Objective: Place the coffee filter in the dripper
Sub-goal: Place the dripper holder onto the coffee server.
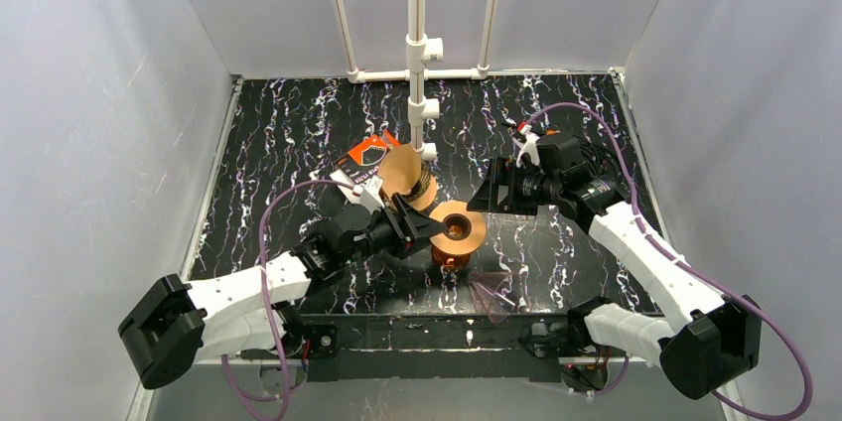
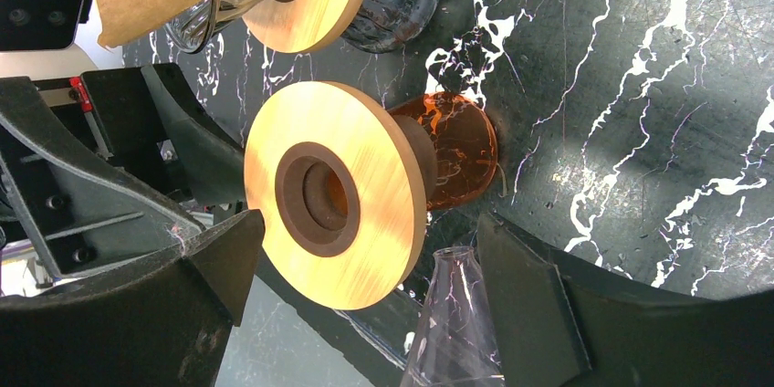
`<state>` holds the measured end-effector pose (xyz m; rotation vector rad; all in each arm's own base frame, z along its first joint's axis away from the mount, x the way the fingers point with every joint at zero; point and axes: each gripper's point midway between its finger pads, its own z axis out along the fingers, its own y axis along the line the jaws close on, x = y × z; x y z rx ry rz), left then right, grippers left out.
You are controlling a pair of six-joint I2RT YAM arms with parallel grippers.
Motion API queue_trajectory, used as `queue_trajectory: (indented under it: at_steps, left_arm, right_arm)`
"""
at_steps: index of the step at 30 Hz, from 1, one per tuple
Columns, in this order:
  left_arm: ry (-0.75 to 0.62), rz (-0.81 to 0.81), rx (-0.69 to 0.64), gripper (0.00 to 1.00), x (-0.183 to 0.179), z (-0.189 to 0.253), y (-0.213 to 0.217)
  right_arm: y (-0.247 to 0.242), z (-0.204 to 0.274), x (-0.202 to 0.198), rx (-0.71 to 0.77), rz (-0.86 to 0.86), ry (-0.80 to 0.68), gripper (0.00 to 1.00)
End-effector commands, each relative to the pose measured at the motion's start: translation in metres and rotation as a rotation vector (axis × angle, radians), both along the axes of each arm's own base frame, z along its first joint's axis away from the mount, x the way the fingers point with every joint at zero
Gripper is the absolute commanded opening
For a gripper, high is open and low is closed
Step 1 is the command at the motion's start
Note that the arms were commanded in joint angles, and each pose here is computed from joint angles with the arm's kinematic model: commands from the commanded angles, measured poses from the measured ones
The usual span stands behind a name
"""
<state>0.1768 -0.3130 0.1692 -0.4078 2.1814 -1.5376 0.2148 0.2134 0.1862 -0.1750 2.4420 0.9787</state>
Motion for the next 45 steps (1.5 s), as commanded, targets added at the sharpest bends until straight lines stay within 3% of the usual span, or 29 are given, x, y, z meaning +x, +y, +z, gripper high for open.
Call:
queue_trajectory:
  at_steps: [1,4,12,24,30,37,45]
  left_arm:
    - [-0.032,-0.007,0.02,0.67,-0.003,0.002,0.006]
    - [-0.043,-0.007,0.084,0.81,-0.005,0.001,0.014]
    - [-0.044,0.014,0.303,0.98,-0.008,-0.003,0.042]
    - [-0.091,-0.113,0.452,0.98,-0.028,0.003,0.055]
    - [-0.187,-0.235,0.644,0.98,-0.048,0.011,0.049]
    - [-0.338,-0.361,0.793,0.98,-0.066,0.029,0.015]
    - [-0.442,-0.501,0.928,0.98,-0.092,0.021,-0.042]
  right_arm:
    - [0.0,0.005,0.004,0.011,0.002,-0.037,0.95]
    - [0.0,0.006,0.005,0.011,0.001,-0.04,0.96]
    - [0.0,0.005,0.006,0.005,-0.003,-0.041,0.96]
    - [-0.003,0.001,0.008,-0.013,-0.015,-0.043,0.97]
    - [-0.006,-0.004,0.008,-0.023,-0.022,-0.038,0.97]
    - [-0.012,-0.012,0.008,-0.034,-0.04,-0.024,0.98]
    - [-0.025,-0.026,0.008,-0.045,-0.078,0.012,0.98]
